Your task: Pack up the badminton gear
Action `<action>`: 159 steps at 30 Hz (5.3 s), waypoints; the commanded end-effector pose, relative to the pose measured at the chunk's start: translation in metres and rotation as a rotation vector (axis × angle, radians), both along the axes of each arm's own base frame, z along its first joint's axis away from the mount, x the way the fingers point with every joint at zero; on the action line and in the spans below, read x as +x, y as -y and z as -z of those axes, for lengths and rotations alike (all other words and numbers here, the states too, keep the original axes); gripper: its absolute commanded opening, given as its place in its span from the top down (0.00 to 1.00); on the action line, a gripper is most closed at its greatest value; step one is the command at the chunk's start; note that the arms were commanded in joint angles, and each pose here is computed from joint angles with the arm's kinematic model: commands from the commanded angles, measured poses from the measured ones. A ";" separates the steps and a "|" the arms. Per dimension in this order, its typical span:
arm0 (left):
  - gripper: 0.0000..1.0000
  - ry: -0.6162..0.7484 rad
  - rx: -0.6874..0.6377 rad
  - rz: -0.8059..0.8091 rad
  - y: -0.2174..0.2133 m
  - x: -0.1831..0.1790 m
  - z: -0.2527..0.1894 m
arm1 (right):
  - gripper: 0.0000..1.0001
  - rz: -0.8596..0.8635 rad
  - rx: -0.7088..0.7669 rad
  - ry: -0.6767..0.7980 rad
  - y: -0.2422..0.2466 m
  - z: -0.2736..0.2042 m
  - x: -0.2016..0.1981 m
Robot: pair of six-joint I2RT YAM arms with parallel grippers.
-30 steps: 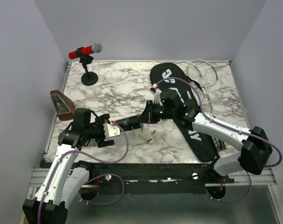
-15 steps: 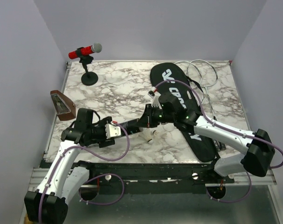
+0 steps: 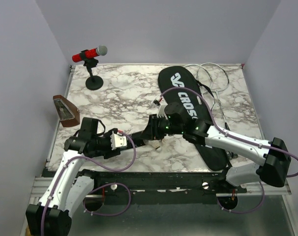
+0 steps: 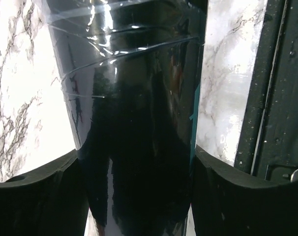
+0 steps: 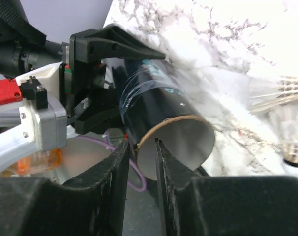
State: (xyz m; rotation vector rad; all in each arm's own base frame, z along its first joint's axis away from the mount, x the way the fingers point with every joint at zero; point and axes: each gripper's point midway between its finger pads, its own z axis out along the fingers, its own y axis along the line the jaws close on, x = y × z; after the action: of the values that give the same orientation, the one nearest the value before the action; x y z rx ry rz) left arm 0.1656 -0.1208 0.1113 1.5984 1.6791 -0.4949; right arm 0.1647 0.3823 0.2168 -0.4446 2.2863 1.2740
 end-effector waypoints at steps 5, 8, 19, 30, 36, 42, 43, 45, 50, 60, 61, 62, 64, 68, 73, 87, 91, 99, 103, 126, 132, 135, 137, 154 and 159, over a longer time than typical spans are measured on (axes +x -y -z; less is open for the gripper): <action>0.46 0.087 -0.050 0.026 0.002 -0.010 -0.025 | 0.29 0.260 -0.088 0.110 0.048 -0.028 0.027; 0.46 0.095 -0.036 0.024 -0.001 -0.014 -0.023 | 0.27 0.396 -0.136 0.094 0.079 -0.024 0.031; 0.46 0.119 0.007 0.005 -0.009 -0.018 -0.021 | 0.30 0.583 -0.224 -0.183 0.132 0.077 0.000; 0.58 0.077 0.003 0.033 -0.006 -0.023 -0.020 | 0.35 0.651 -0.219 -0.240 0.138 0.118 0.019; 0.60 0.074 -0.005 0.023 -0.006 -0.021 -0.021 | 0.39 0.694 -0.157 -0.252 0.130 0.125 0.035; 0.60 0.086 -0.011 0.023 -0.005 -0.021 -0.022 | 0.43 0.742 -0.166 -0.276 0.124 0.135 0.046; 0.60 0.086 -0.012 0.024 -0.005 -0.020 -0.022 | 0.45 0.748 -0.170 -0.283 0.123 0.138 0.047; 0.60 0.085 -0.008 0.021 -0.005 -0.019 -0.021 | 0.49 0.771 -0.178 -0.297 0.125 0.143 0.049; 0.60 0.083 -0.002 0.013 -0.006 -0.017 -0.021 | 0.58 0.806 -0.188 -0.304 0.128 0.149 0.052; 0.62 0.058 0.055 -0.033 -0.016 -0.008 -0.012 | 0.93 0.797 -0.204 -0.220 0.126 0.135 0.065; 0.62 0.057 0.055 -0.033 -0.015 -0.008 -0.012 | 0.96 0.791 -0.205 -0.214 0.125 0.134 0.066; 0.62 0.060 0.054 -0.033 -0.015 -0.007 -0.012 | 1.00 0.779 -0.211 -0.204 0.124 0.132 0.066; 0.62 0.067 0.052 -0.041 -0.015 -0.004 -0.012 | 1.00 0.730 -0.201 -0.163 0.117 0.117 0.068; 0.65 0.036 0.026 -0.066 -0.012 -0.004 -0.011 | 1.00 0.502 -0.143 -0.032 0.095 0.064 0.061; 0.70 0.068 0.058 -0.037 -0.015 -0.001 -0.005 | 1.00 0.360 -0.146 0.075 0.102 0.012 0.042; 0.70 0.052 -0.097 0.015 0.009 -0.010 -0.029 | 0.98 -0.064 0.015 0.092 0.086 -0.060 -0.030; 0.70 0.060 -0.123 0.045 0.013 -0.016 -0.039 | 0.98 -0.082 0.012 0.095 0.084 -0.060 -0.033; 0.70 0.035 -0.107 0.063 0.013 -0.014 -0.046 | 0.98 -0.124 0.028 0.088 0.065 -0.057 -0.029; 0.70 0.024 -0.124 0.074 0.016 -0.014 -0.049 | 0.98 -0.158 0.052 0.100 0.051 -0.063 -0.029; 0.69 0.072 -0.181 0.146 0.025 -0.027 -0.062 | 0.93 -0.273 0.118 0.062 -0.001 -0.055 -0.053; 0.69 0.065 -0.203 0.156 0.027 -0.034 -0.064 | 0.40 -0.210 0.106 0.096 0.007 -0.056 -0.045; 0.69 0.060 -0.198 0.156 0.026 -0.036 -0.062 | 0.27 -0.171 0.099 0.129 0.017 -0.064 -0.043; 0.69 0.056 -0.195 0.154 0.026 -0.038 -0.060 | 0.26 -0.151 0.107 0.156 0.023 -0.073 -0.042; 0.69 0.052 -0.210 0.127 0.026 -0.039 -0.066 | 0.29 0.110 -0.177 0.182 0.078 -0.016 -0.009; 0.69 0.039 -0.207 0.114 0.024 -0.043 -0.063 | 0.28 0.229 -0.350 0.140 0.094 0.030 0.023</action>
State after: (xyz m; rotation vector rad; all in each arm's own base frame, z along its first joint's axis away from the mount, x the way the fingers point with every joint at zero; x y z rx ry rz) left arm 0.1275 -0.1392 0.1619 1.5629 1.5185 -0.6443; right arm 0.1622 0.3159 0.2359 -0.4504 2.2406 0.9841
